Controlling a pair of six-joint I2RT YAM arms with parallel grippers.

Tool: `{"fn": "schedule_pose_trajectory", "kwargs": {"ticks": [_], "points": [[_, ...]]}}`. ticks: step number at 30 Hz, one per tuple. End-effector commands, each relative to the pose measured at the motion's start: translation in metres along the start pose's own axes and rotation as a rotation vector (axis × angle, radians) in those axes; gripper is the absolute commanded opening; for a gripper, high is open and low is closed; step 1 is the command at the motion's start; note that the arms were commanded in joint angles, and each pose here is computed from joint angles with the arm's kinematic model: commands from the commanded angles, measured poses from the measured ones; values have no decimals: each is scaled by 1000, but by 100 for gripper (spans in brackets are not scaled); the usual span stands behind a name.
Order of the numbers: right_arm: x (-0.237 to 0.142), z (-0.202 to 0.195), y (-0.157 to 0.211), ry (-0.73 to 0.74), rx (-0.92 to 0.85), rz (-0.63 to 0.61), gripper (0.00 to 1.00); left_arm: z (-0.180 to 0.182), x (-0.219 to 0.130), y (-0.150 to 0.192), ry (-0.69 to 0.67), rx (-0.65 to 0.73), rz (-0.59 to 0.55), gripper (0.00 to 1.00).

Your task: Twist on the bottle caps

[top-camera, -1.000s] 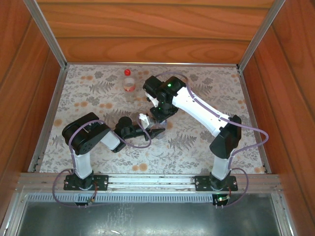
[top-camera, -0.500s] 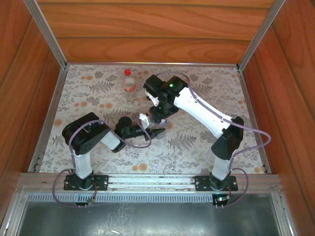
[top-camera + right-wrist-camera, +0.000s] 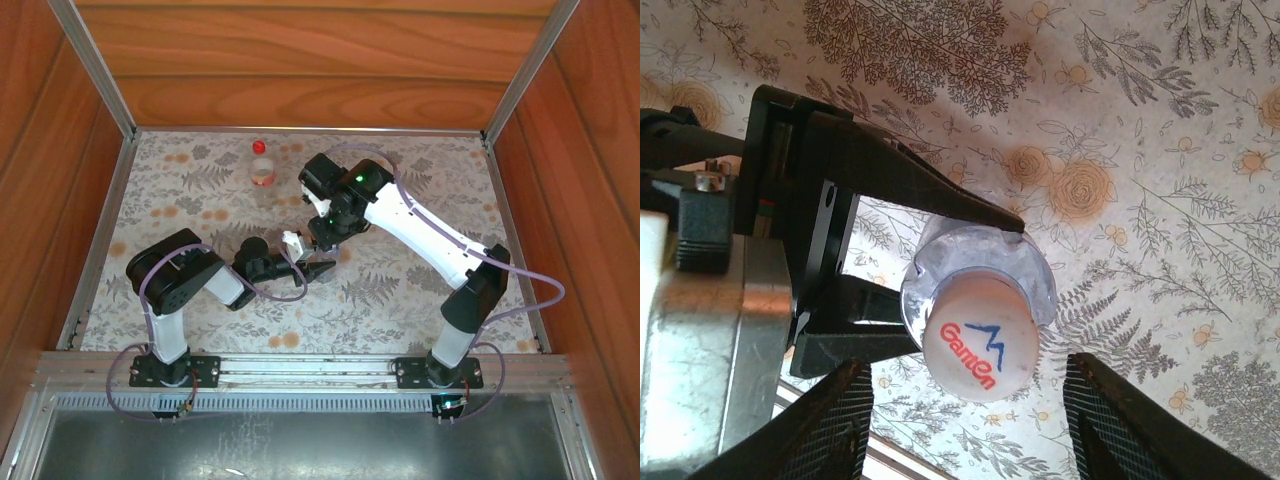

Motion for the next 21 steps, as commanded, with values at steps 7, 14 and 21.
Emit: {"fn": "schedule_pose_trajectory", "kwargs": {"ticks": [7,14,21], "points": [[13,3,-1,20,-10,43,49,-5,0,5,24,2,16,53],[19,3,-2,32,-18,60,48,-5,0,6,25,1,19,53],[20,3,-2,30,-19,65,42,-5,-1,7,23,0,22,53]]}}
Point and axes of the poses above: each hand's point on the last joint's axis, 136 mm out from that joint toward the fingers, its own x axis out along the fingers, its own z axis along the line the jaws close on, y = z × x, the point moved 10 cm from there along -x, back along the fingers, and after that the axes turned 6 degrees about x, right-handed, at the moved point
